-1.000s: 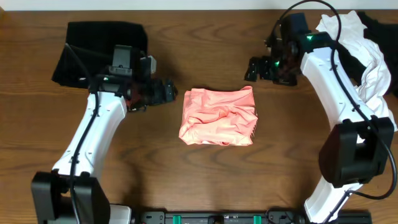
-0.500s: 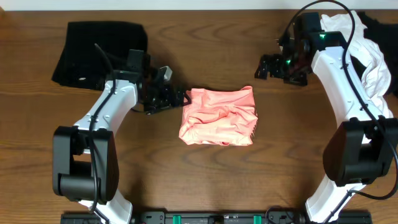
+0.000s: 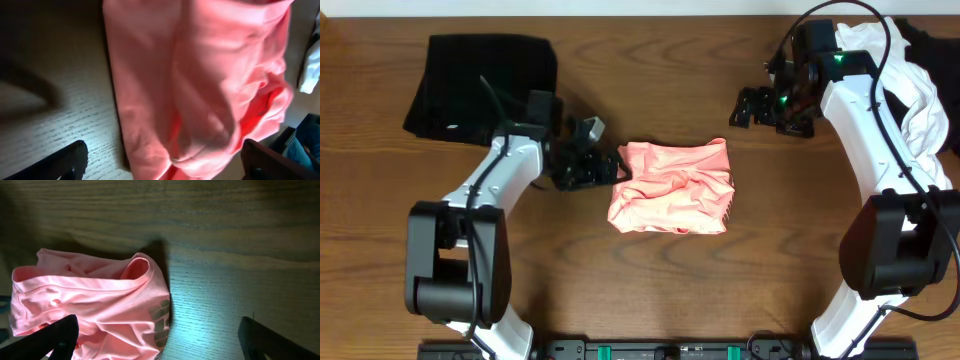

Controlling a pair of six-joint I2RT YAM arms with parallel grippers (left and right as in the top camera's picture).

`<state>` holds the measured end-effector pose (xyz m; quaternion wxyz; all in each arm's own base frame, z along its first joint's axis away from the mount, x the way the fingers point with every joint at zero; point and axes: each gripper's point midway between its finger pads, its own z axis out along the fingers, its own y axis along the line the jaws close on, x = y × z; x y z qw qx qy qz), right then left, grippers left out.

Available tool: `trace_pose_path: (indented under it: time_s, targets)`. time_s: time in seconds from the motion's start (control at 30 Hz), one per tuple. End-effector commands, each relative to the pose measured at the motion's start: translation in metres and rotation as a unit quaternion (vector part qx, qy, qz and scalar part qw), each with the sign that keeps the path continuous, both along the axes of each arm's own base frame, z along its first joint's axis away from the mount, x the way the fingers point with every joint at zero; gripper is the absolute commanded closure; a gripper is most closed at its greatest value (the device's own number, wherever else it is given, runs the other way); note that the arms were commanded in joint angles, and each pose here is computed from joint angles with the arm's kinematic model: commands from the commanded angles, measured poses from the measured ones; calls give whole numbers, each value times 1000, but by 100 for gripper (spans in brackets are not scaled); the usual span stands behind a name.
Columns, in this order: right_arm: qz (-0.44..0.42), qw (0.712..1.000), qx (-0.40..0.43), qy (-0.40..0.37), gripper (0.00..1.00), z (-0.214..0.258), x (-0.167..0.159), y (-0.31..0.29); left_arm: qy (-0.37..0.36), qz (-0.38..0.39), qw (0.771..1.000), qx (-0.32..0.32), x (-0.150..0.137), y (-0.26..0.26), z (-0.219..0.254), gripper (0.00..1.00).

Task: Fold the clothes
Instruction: 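Move the left gripper to the bundle's left side and grasp it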

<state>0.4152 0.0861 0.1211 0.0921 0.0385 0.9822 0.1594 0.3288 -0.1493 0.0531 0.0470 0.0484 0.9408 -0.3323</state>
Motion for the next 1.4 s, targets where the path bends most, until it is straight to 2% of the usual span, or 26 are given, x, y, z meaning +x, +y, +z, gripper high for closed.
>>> trace_pose_path:
  time_s: [0.0,0.27,0.53,0.6,0.63,0.7,0.73,0.8,1.0,1.07,1.37]
  targets:
    - [4,1000,2,-23,1,13,6,-2,7,-12,1000,-4,-10,-1,-12,2]
    - [4,1000,2,-27,1,13,8,-2,-16,-21,1000,-7,-10,-7,-24,1]
    - [4,1000,2,-27,1,13,8,-2,-46,-78,996,-14,-16,-47,-33,1]
    - [4,1000,2,-27,1,13,8,-2,-49,-93,994,-15,-20,-57,-36,4]
    - [4,1000,2,-27,1,13,8,-2,-49,-99,994,-15,-22,-61,-38,9]
    - [4,1000,2,-27,1,13,8,-2,-53,-105,993,-16,-23,-66,-38,25]
    - [4,1000,2,-26,1,13,8,-2,-55,-106,993,-17,-22,-66,-38,36]
    - [4,1000,2,-26,1,13,8,-2,-58,-106,993,-17,-21,-67,-37,49]
    - [4,1000,2,-27,1,13,8,-2,-60,-95,994,-10,-17,-63,-39,77]
    - [5,1000,2,-27,1,13,8,-2,-62,-87,994,-12,-14,-64,-38,93]
    - [7,1000,1,-24,1,13,6,-2,-67,-8,997,-41,17,-74,-19,94]
